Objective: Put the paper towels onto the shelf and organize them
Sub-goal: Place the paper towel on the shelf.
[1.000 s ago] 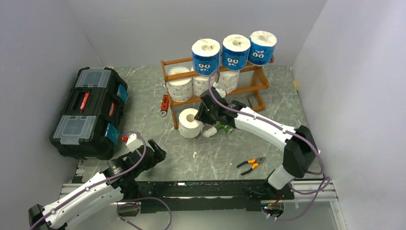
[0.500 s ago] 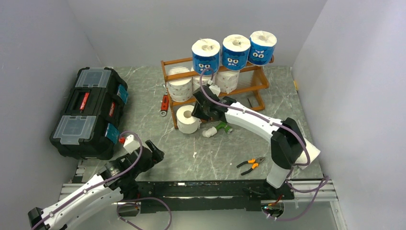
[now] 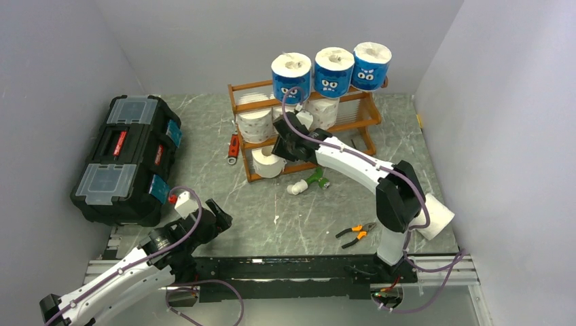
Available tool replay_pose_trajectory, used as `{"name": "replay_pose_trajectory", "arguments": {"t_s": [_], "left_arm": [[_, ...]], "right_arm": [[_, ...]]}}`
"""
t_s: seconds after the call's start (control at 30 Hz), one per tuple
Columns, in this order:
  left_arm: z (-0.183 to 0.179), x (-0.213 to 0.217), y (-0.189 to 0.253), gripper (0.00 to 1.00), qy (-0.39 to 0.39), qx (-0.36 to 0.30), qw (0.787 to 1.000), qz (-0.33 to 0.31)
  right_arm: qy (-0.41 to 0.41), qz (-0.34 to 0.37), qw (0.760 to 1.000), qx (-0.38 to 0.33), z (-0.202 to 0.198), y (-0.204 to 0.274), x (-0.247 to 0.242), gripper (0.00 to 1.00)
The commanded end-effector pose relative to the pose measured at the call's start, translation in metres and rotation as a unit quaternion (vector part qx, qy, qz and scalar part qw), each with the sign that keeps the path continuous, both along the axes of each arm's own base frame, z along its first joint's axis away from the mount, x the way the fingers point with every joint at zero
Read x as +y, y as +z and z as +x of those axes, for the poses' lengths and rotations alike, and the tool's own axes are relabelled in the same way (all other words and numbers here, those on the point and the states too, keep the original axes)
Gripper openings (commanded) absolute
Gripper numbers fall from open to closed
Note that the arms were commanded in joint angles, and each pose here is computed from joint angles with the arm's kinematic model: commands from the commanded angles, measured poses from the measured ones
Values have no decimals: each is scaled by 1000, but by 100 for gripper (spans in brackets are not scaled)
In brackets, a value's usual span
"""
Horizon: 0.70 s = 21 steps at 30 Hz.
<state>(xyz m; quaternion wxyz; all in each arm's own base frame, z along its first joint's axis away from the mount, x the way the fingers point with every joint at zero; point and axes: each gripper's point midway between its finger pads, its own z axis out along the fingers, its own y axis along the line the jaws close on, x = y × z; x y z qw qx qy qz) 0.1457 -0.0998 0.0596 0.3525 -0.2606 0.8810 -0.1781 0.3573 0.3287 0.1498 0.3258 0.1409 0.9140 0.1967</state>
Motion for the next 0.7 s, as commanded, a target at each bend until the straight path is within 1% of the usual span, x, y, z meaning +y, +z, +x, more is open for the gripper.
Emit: {"name": "replay_pose_trajectory", "arguments": {"t_s": [0.0,0.23,0.57,0.67], "left_arm": [[6,-2,10,93,13,-15,1000,-15],[6,-3,8,93,11,-13,1000,-15],[7,-7,7,93,7,-10,1000,-15],[7,-7,6,93,6,-8,1000,-13]], "right_arm": [[-2,31,998,-46,26,29,15,3],[-3,28,999,-44,34,22,18,2],[-2,36,999,-29,28,9,18,2],[-1,35,999,-24,26,6,17,5]]}}
